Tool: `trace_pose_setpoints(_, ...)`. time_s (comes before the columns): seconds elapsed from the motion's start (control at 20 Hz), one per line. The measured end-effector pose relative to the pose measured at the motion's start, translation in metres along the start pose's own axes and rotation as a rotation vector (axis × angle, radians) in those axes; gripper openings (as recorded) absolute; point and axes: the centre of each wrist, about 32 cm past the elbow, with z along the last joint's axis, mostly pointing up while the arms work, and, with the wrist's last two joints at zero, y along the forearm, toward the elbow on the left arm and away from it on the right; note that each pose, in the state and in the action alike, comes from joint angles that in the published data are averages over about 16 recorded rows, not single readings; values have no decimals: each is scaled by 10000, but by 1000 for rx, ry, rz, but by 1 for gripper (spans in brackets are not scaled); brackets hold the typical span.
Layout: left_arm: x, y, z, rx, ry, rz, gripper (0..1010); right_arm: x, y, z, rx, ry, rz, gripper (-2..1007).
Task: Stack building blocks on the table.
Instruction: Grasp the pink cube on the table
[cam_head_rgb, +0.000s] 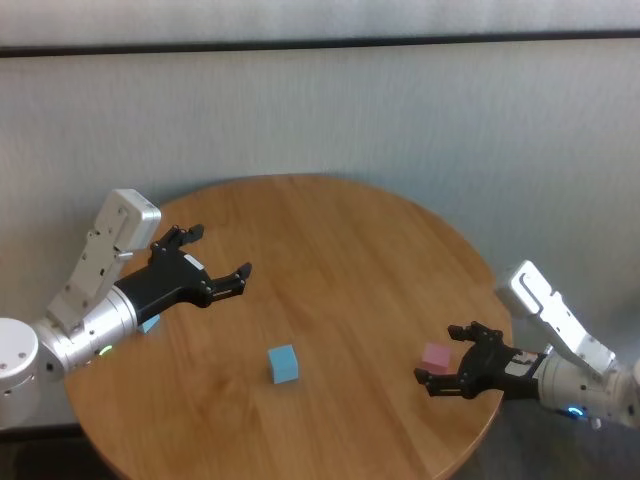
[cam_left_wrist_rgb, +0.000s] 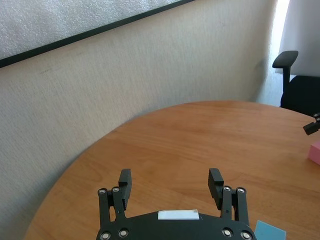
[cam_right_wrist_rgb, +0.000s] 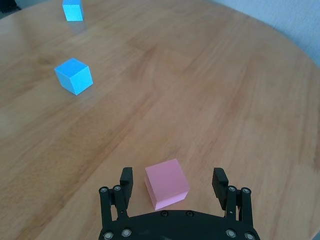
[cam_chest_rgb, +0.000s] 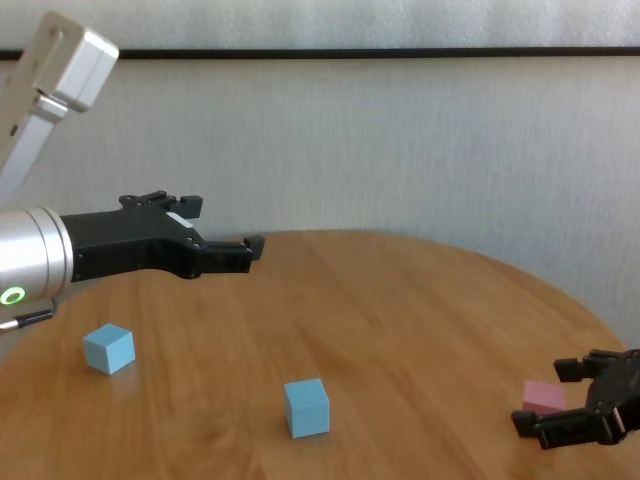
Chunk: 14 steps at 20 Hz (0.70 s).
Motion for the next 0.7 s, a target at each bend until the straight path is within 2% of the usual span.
trace_pose_setpoints(0.4, 0, 0, 0, 0, 0, 0, 1003, 12, 37, -11, -4, -6, 1, 992)
trace_pose_setpoints(0.7, 0, 0, 0, 0, 0, 0, 1003, 10, 39, -11, -4, -8, 1, 921)
